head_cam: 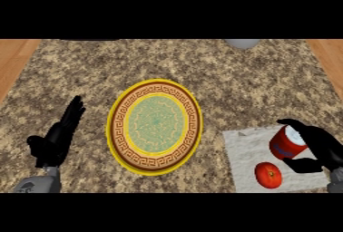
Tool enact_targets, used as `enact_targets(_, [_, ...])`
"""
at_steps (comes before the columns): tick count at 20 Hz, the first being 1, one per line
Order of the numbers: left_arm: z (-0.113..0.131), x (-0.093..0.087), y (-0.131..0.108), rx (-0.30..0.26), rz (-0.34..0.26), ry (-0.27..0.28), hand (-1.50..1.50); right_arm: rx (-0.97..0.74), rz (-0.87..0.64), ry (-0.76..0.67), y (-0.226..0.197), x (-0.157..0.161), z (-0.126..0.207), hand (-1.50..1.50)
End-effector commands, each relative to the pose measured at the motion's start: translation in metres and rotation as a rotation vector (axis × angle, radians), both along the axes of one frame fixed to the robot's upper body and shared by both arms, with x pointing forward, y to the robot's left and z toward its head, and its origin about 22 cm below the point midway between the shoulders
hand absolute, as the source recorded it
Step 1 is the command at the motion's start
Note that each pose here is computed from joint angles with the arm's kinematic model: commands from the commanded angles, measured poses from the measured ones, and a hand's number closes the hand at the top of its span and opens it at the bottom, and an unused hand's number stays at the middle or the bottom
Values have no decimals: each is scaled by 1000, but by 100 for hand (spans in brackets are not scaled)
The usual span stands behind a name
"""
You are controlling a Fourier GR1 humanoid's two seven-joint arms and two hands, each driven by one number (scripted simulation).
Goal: Pick the can from the placemat and place it in the plate
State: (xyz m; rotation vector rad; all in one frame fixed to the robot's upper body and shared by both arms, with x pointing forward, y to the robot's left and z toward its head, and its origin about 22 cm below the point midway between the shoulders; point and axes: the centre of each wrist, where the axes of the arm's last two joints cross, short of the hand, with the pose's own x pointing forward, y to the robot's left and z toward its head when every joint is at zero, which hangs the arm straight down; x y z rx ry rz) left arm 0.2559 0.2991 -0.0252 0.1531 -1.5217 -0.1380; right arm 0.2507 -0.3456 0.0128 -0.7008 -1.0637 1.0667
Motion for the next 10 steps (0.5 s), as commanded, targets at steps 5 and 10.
enact_targets(5, [-4,-4,1,5,-13,-7,0,43,76,29,0,5,-28,150])
enact_targets(10, [2,10,0,0,20,13,0,24,-16,-45,20,-34,-28,150])
